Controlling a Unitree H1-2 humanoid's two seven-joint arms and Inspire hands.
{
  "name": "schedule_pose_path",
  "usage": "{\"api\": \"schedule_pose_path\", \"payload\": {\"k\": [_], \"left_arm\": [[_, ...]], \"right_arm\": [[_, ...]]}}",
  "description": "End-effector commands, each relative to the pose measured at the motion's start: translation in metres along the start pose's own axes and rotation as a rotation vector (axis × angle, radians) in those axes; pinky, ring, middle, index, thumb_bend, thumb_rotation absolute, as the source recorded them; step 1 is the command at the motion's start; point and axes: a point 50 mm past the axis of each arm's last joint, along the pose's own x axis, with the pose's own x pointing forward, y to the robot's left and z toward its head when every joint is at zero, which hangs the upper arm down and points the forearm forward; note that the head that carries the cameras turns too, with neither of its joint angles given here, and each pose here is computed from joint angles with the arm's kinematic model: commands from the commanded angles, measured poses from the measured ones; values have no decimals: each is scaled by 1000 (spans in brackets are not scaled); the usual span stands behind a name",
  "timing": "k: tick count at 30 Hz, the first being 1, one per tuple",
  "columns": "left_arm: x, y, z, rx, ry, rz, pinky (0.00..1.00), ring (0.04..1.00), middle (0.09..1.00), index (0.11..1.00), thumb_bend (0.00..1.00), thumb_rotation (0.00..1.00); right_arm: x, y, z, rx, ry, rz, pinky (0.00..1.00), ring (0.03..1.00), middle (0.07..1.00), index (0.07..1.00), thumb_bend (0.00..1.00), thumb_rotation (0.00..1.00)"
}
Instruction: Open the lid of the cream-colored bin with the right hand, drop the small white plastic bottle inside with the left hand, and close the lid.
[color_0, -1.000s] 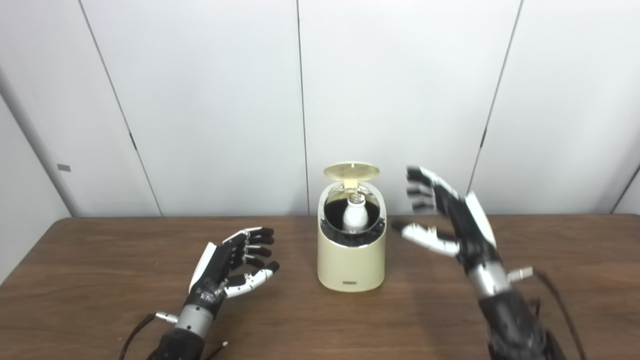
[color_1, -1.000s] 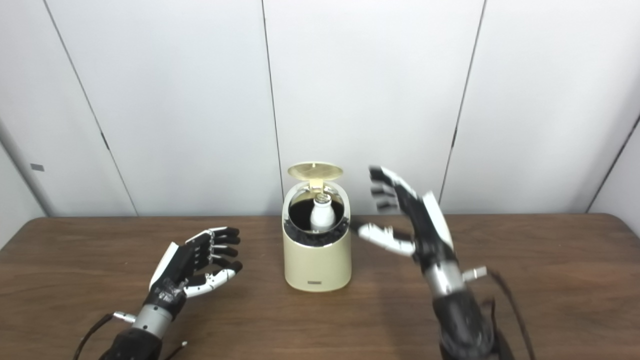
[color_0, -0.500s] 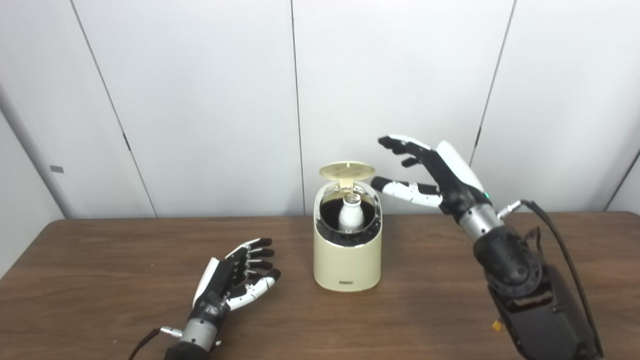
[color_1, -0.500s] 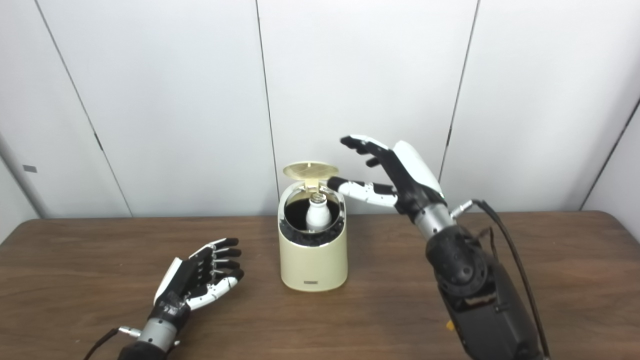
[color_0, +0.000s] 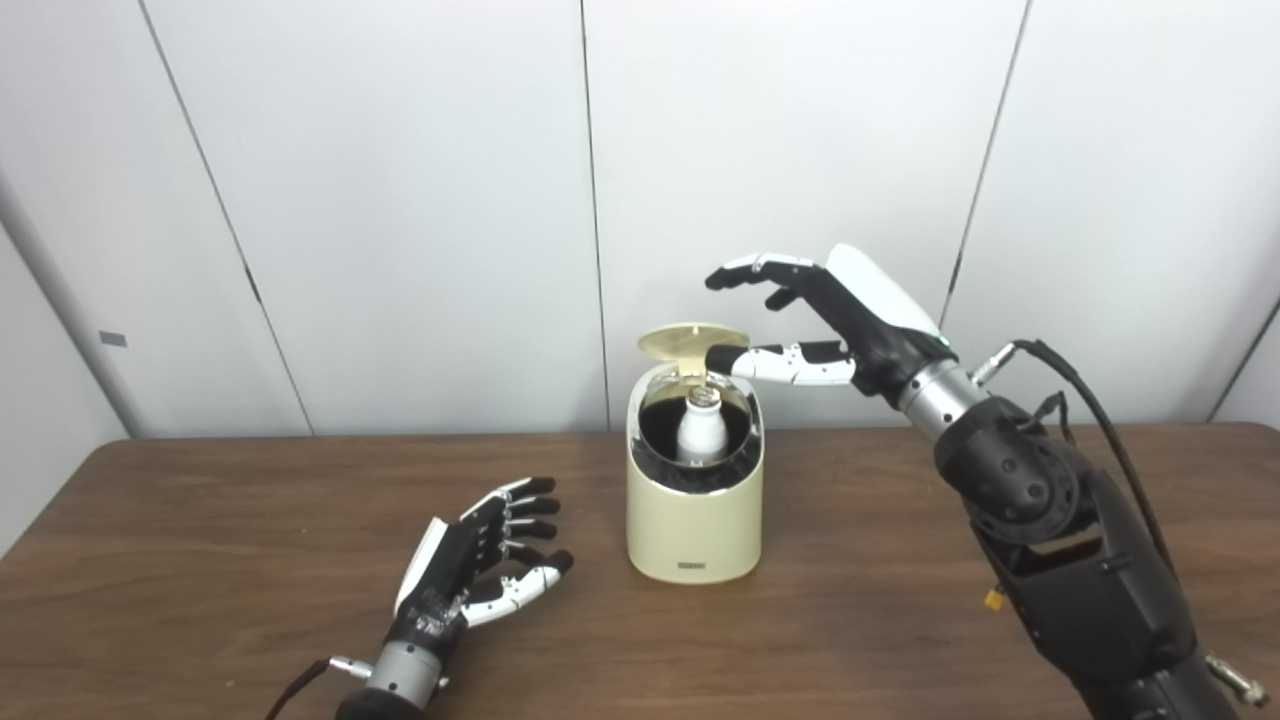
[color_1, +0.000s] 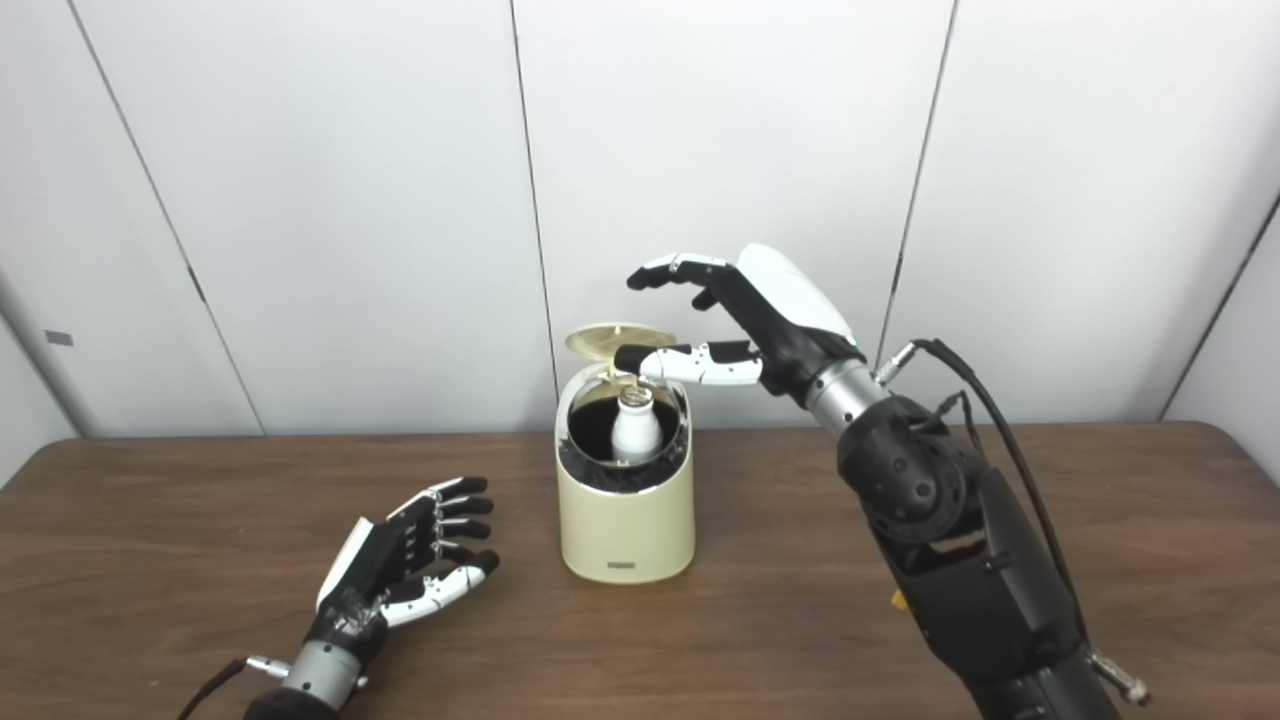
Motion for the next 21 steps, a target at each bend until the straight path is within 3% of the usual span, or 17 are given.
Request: {"api": "schedule_pose_path", "payload": {"k": [1, 10, 21], "left_arm": [[10, 6, 16, 10, -74, 20, 603, 716, 773, 823, 576, 106], [10, 4, 16, 11, -79, 9, 598, 716, 774, 814, 565, 134], [11, 2, 18, 23, -94, 4, 595, 707, 770, 794, 557, 82]], "right_arm": [[15, -21, 22, -55, -101, -37, 735, 849, 786, 729, 629, 719], [15, -11, 31, -86, -105, 39, 778, 887, 769, 726, 650, 729], [9, -6, 33, -88, -90, 92, 829, 896, 760, 703, 659, 722]]}}
